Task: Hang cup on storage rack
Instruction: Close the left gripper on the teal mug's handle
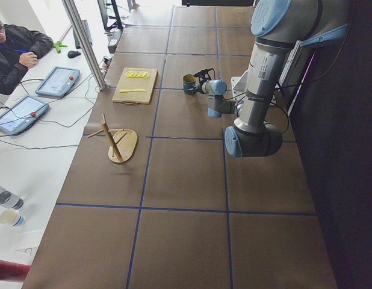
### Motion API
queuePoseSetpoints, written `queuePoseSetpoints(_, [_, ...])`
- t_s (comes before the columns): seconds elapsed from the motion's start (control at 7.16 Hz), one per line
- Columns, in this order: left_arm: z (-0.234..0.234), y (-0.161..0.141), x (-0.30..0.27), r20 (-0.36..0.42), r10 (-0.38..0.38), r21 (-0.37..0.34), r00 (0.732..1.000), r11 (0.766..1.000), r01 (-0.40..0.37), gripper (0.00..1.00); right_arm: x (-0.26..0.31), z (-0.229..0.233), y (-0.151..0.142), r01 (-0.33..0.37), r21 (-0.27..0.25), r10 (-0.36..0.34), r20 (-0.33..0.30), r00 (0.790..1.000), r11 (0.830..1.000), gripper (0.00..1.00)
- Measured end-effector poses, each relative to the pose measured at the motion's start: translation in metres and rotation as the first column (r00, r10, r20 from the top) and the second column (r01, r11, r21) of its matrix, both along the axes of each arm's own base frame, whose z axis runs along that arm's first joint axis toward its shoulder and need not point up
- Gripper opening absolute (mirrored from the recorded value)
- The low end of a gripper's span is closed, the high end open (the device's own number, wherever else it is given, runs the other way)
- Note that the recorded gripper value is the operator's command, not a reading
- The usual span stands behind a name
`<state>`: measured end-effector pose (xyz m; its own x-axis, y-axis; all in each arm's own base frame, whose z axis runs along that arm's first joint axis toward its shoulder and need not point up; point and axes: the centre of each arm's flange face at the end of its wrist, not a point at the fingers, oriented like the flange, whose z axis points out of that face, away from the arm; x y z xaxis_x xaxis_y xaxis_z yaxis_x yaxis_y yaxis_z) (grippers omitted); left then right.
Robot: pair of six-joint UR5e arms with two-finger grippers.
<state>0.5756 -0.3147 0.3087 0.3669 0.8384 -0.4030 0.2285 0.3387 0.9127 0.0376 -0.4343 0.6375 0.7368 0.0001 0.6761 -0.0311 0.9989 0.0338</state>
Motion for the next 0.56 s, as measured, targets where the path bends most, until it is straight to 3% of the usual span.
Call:
queuePoseSetpoints(0.28, [-0.0028,-0.0022,-0.0014,0.027,-0.009,0.064,1.000,0.998,0.007,0.09,-0.0001,-0.0010,-0.0001,-0.001,0.001,0.001,0.001,1.000,1.000,1.00])
queuePoseSetpoints(0.56, [-0.0051,-0.0035,-0.0030,0.035,-0.013,0.088,0.999,0.996,0.010,0.02,-0.0001,-0.0016,-0.0001,-0.001,0.002,0.001,0.001,1.000,1.000,1.00])
